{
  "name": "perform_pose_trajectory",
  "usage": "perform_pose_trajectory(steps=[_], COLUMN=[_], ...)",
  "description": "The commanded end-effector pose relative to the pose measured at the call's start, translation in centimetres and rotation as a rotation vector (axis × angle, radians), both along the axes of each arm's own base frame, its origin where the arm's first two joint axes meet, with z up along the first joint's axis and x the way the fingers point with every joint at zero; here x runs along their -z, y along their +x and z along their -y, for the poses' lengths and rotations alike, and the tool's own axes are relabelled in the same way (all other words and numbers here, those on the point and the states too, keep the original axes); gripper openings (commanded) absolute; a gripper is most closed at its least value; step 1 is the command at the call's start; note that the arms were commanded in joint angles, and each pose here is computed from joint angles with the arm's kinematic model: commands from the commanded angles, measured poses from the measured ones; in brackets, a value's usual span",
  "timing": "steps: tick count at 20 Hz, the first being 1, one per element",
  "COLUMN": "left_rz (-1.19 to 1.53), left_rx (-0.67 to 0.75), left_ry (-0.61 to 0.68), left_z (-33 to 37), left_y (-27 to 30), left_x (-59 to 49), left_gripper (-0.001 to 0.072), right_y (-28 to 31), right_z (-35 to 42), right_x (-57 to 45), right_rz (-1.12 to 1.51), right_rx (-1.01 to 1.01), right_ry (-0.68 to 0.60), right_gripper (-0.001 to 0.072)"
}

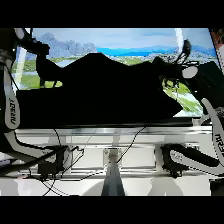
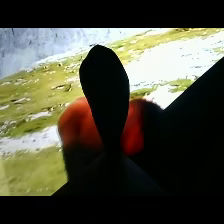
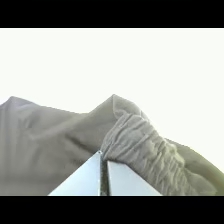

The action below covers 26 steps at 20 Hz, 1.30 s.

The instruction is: Fold the clothes and pants, and hang the long-sleeved shirts on hangers.

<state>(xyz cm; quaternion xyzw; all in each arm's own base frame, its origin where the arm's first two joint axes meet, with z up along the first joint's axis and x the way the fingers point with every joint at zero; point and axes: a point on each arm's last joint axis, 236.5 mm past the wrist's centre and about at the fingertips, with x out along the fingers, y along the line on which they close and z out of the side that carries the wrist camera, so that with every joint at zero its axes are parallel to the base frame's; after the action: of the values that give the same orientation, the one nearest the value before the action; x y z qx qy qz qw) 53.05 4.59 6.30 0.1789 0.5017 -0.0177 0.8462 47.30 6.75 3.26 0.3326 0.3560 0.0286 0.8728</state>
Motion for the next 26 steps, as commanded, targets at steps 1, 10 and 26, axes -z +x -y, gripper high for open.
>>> perform_pose_trajectory(steps=[1, 10, 26], left_rz=[-0.04, 0.036, 0.038], left_rx=[0.002, -0.104, -0.121], left_ry=[-0.008, 0.18, 0.079], left_z=[0.2, -5.1, -4.2], left_y=[0.2, 1.2, 3.6], left_x=[2.1, 0.3, 5.6], left_gripper=[0.0007, 0.0007, 0.0009], right_y=[2.5, 4.3, 4.2], right_z=[6.0, 10.1, 10.4], right_x=[-1.2, 1.3, 1.4], right_rz=[0.096, 0.124, 0.122], right_rx=[0.169, 0.283, 0.275], right_ry=[-0.04, -0.103, -0.124], right_gripper=[0.0021, 0.0021, 0.0021])
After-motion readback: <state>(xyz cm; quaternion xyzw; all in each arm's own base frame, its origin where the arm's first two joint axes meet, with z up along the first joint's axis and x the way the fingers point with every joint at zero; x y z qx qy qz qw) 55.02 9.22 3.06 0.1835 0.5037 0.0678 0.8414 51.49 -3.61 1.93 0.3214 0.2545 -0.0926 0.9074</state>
